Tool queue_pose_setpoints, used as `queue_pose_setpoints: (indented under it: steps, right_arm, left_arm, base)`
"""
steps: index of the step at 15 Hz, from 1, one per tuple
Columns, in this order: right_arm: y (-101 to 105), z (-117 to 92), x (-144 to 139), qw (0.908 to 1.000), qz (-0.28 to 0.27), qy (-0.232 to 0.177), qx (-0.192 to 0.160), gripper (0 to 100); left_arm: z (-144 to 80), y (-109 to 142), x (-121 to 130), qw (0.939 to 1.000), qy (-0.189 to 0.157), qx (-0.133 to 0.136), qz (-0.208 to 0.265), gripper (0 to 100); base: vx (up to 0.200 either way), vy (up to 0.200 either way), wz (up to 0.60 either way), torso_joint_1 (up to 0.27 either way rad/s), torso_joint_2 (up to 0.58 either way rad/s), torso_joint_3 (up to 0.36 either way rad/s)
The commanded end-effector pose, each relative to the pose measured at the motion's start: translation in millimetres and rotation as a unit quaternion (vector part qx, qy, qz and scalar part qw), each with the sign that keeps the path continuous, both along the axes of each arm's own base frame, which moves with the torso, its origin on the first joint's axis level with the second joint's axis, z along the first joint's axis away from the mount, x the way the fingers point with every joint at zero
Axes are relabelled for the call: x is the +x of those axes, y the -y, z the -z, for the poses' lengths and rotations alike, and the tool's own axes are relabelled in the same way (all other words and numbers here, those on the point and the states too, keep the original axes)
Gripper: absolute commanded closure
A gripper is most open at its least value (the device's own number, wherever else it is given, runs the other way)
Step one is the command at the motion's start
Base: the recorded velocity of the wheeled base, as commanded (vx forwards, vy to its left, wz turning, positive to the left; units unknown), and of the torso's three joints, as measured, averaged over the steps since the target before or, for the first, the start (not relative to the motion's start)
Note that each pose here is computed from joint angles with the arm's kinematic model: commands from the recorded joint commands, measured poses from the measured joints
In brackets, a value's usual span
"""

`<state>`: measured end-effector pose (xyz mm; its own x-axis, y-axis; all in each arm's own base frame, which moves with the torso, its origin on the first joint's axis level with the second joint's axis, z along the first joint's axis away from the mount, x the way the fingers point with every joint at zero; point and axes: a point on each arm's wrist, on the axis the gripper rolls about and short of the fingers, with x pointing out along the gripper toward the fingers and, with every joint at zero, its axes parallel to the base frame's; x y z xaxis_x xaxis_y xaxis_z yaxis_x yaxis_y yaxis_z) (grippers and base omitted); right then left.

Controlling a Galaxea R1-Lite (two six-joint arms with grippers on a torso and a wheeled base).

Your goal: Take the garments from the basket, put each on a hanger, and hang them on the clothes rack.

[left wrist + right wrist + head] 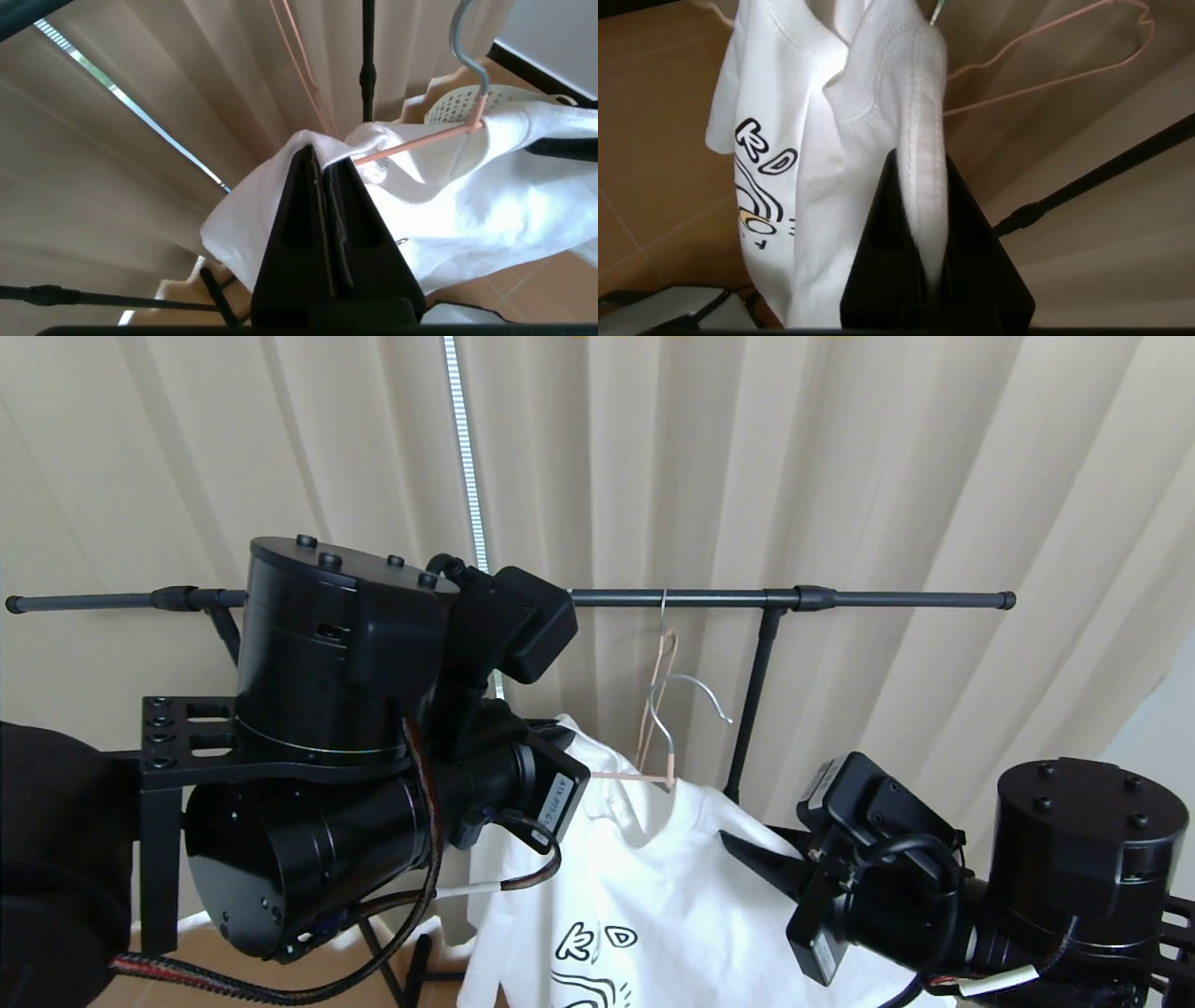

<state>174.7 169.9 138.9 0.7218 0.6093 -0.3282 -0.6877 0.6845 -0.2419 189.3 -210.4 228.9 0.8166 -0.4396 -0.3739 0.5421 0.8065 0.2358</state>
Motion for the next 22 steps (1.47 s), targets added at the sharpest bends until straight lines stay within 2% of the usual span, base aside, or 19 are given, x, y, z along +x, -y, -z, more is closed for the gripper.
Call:
queue_pose_setpoints:
  steps: [1,3,7,9,11,14,17,19,20,21,22]
  right_arm:
    - [-3.3,-1.7,0.9,1.0000,-0.002,0.004,0.008,100]
    - [-9.3,-2.7,2.0,0.9992,-0.002,0.005,0.040,100]
    - [-10.8,1.2,3.6,0.9991,0.000,0.005,0.043,100]
    - [1.1,-9.3,-3.2,0.9984,0.002,0.019,0.054,100]
    - [13.2,-15.9,-11.3,0.9969,-0.045,0.032,0.057,100]
    - [18.6,-16.5,-16.8,0.9955,-0.070,0.032,0.055,100]
    - [19.9,-18.2,-20.4,0.9923,-0.102,0.028,0.065,100]
    - [17.3,-18.0,-17.7,0.9923,-0.102,0.027,0.065,100]
    - [12.3,-14.9,-12.2,0.9928,-0.099,0.020,0.066,100]
    - [11.8,-14.8,-11.7,0.9928,-0.098,0.019,0.066,100]
    - [9.7,-16.3,-10.5,0.9923,-0.094,0.008,0.081,100]
  left_arm:
    - [0.2,2.7,-2.3,1.0000,0.000,-0.001,0.006,100]
    - [0.2,4.1,-4.0,1.0000,0.000,-0.001,0.009,100]
    - [-1.1,2.1,-4.0,1.0000,0.001,-0.003,0.007,100]
    - [-8.9,-18.4,3.4,0.9996,0.009,-0.006,-0.026,100]
    - [-13.5,-37.0,17.3,0.9981,0.016,0.001,-0.060,100]
    - [-12.6,-43.1,22.7,0.9975,0.020,0.013,-0.067,100]
    - [-17.1,-39.9,24.1,0.9989,0.027,0.015,-0.036,100]
    - [-16.5,-37.9,22.0,0.9996,0.023,0.012,-0.013,100]
    - [-15.9,-30.2,15.4,0.9997,0.020,0.009,0.015,100]
    - [-15.9,-29.3,14.6,0.9996,0.020,0.009,0.017,100]
    - [-14.6,-24.8,10.2,0.9993,0.018,0.011,0.030,100]
  base:
    - [0.000,0.000,0.00,0.000,0.00,0.000]
    - [0.000,0.000,0.00,0.000,0.00,0.000]
    - [0.000,0.000,0.00,0.000,0.00,0.000]
    - [0.000,0.000,0.00,0.000,0.00,0.000]
    - [0.000,0.000,0.00,0.000,0.00,0.000]
    - [0.000,0.000,0.00,0.000,0.00,0.000]
    - [0.000,0.000,0.00,0.000,0.00,0.000]
    - [0.000,0.000,0.00,0.000,0.00,0.000]
    - [0.000,0.000,0.00,0.000,0.00,0.000]
    - [0.000,0.000,0.00,0.000,0.00,0.000]
    - [0.000,0.000,0.00,0.000,0.00,0.000]
